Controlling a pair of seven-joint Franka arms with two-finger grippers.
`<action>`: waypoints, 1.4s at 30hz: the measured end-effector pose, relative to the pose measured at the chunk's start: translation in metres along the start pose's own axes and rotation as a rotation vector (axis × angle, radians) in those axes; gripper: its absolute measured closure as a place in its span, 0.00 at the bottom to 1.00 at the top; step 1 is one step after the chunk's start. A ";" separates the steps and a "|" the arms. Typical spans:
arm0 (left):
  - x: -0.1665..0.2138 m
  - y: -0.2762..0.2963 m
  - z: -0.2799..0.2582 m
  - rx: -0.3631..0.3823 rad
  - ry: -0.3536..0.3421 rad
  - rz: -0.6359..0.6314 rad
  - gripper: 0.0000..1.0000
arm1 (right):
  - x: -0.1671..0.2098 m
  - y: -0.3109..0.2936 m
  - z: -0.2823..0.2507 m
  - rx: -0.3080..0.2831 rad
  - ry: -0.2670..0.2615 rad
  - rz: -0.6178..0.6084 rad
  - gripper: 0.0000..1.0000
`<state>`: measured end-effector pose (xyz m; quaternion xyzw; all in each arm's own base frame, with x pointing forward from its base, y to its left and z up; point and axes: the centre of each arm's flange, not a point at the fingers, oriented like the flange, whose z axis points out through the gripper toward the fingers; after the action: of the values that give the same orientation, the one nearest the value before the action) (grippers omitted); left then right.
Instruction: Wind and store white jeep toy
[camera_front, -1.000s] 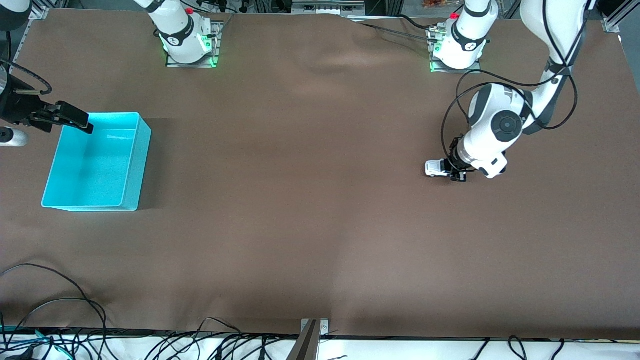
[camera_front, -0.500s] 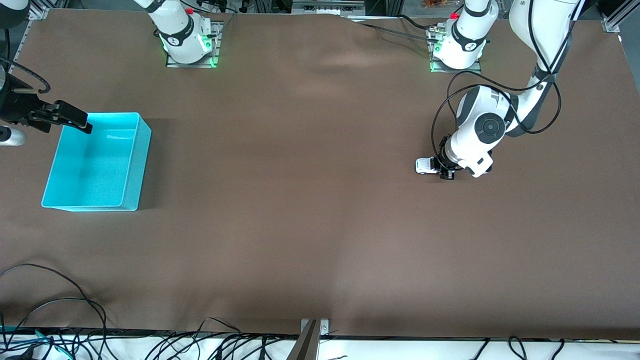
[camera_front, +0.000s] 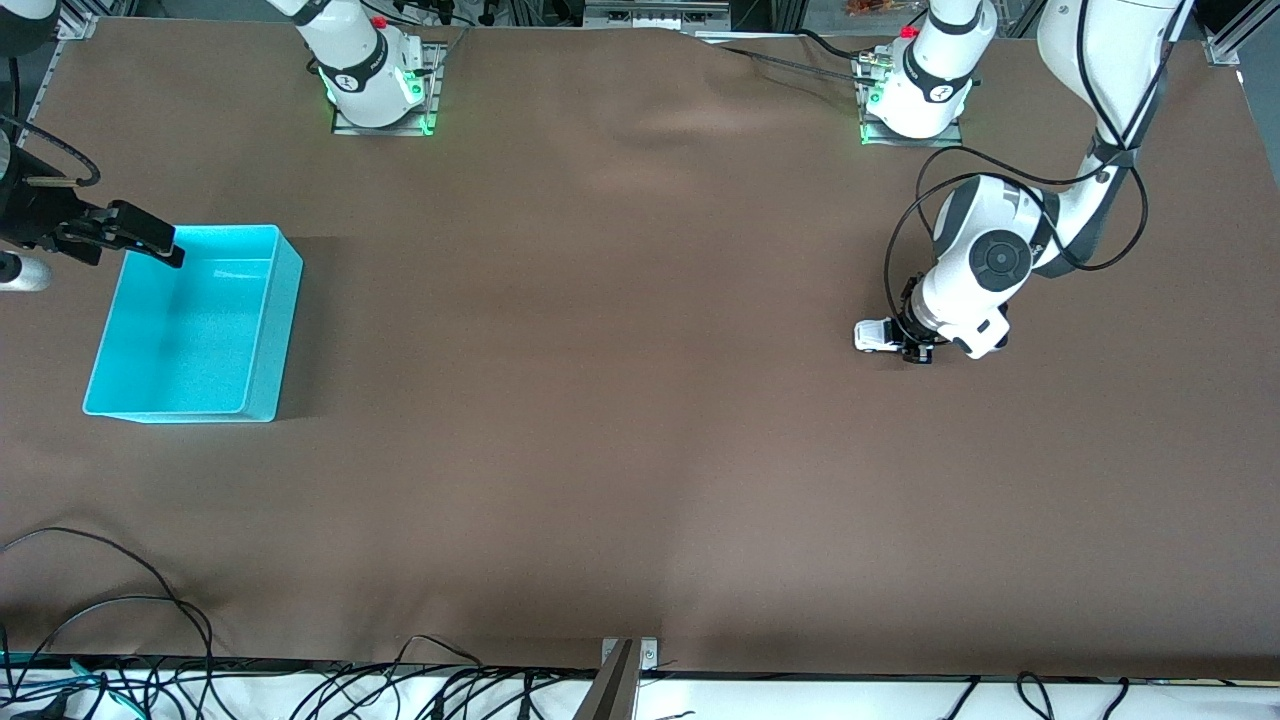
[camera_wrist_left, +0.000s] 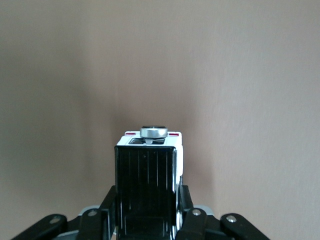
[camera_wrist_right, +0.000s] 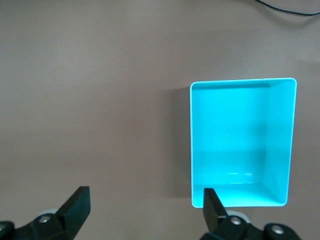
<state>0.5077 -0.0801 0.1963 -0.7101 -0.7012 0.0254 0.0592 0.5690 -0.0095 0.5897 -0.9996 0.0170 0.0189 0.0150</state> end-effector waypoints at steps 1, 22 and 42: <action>0.001 0.000 0.000 0.000 0.001 -0.001 0.49 | 0.000 0.000 0.000 0.000 0.000 0.000 0.00; 0.075 0.005 0.005 -0.011 0.078 -0.015 0.49 | 0.000 0.000 0.000 0.000 0.001 0.000 0.00; 0.150 0.002 0.011 -0.049 0.167 0.006 0.49 | 0.000 0.000 0.000 0.000 0.001 0.000 0.00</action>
<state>0.5107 0.0698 0.1917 -0.7132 -0.6919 -0.0509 0.1003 0.5690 -0.0093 0.5901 -0.9996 0.0168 0.0184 0.0150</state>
